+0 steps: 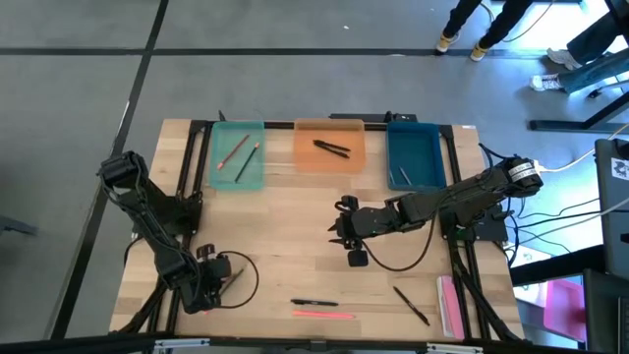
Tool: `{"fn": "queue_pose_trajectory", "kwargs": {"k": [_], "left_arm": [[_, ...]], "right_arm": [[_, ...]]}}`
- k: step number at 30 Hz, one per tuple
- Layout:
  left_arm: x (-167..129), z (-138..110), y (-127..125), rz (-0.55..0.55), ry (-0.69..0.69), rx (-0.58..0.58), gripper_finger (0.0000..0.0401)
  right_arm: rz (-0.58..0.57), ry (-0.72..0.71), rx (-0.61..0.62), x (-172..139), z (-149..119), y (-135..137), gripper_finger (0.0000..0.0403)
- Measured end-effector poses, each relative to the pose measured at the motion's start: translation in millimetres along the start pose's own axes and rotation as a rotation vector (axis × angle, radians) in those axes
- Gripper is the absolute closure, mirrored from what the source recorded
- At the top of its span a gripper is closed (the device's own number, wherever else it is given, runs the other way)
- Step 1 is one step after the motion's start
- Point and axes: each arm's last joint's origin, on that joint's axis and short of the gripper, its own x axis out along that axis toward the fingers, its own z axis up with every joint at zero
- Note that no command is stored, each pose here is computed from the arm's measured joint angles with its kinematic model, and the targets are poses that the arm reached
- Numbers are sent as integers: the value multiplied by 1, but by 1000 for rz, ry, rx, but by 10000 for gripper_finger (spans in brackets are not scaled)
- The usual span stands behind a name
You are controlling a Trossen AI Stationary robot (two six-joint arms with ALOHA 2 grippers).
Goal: Sort crayons/erasers/pens/pencils in bins
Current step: Put the red crayon into the blue bin
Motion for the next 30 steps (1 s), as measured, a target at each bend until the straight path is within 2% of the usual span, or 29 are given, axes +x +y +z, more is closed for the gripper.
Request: {"fn": "queue_pose_trajectory", "kwargs": {"k": [11,19,30], "left_arm": [[-2,0,0,-6,11,-37,319],[-13,3,0,-56,0,-66,319],[-10,5,-1,-49,-31,-95,319]], "right_arm": [[0,0,3,0,0,0,263],[-1,5,3,2,-1,0,263],[-1,20,0,6,-3,1,263]]}}
